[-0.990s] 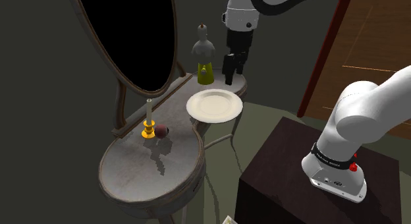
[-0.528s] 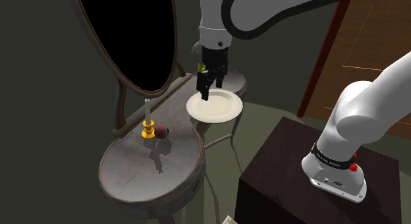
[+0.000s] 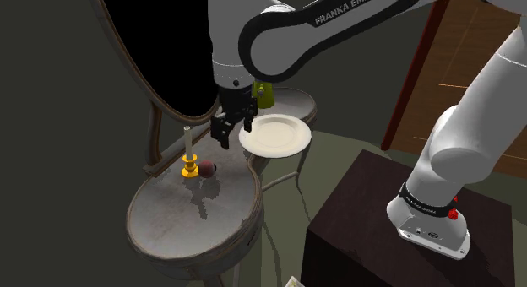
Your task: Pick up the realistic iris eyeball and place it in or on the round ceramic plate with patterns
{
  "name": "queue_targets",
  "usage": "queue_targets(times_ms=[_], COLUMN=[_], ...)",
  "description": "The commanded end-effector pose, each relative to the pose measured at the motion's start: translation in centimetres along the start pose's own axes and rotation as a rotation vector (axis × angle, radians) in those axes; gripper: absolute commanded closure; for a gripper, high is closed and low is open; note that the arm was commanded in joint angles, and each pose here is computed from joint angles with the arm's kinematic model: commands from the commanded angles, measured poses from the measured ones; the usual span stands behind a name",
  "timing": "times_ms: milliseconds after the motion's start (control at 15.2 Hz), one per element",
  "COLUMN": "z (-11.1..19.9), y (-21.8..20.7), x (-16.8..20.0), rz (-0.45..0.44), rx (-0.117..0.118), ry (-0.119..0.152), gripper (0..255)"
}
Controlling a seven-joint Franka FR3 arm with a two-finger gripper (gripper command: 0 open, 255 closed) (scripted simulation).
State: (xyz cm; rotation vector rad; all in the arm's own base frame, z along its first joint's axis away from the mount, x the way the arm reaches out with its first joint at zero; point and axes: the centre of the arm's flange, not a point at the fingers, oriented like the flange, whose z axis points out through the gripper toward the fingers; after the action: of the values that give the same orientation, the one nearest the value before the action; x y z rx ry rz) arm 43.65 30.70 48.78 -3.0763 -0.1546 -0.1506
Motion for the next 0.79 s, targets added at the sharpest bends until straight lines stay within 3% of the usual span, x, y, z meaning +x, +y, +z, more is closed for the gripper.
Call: queue_targets(times_ms=[0,396,726], z=[1.0,4.0,6.6], y=[-1.9,-7.4,-7.4], x=[1.0,4.8,4.8], rz=[0.010,0.032,0.032], rx=[0.002,0.006,0.006], ry=[0.005,0.019,0.019], gripper=[0,0,0])
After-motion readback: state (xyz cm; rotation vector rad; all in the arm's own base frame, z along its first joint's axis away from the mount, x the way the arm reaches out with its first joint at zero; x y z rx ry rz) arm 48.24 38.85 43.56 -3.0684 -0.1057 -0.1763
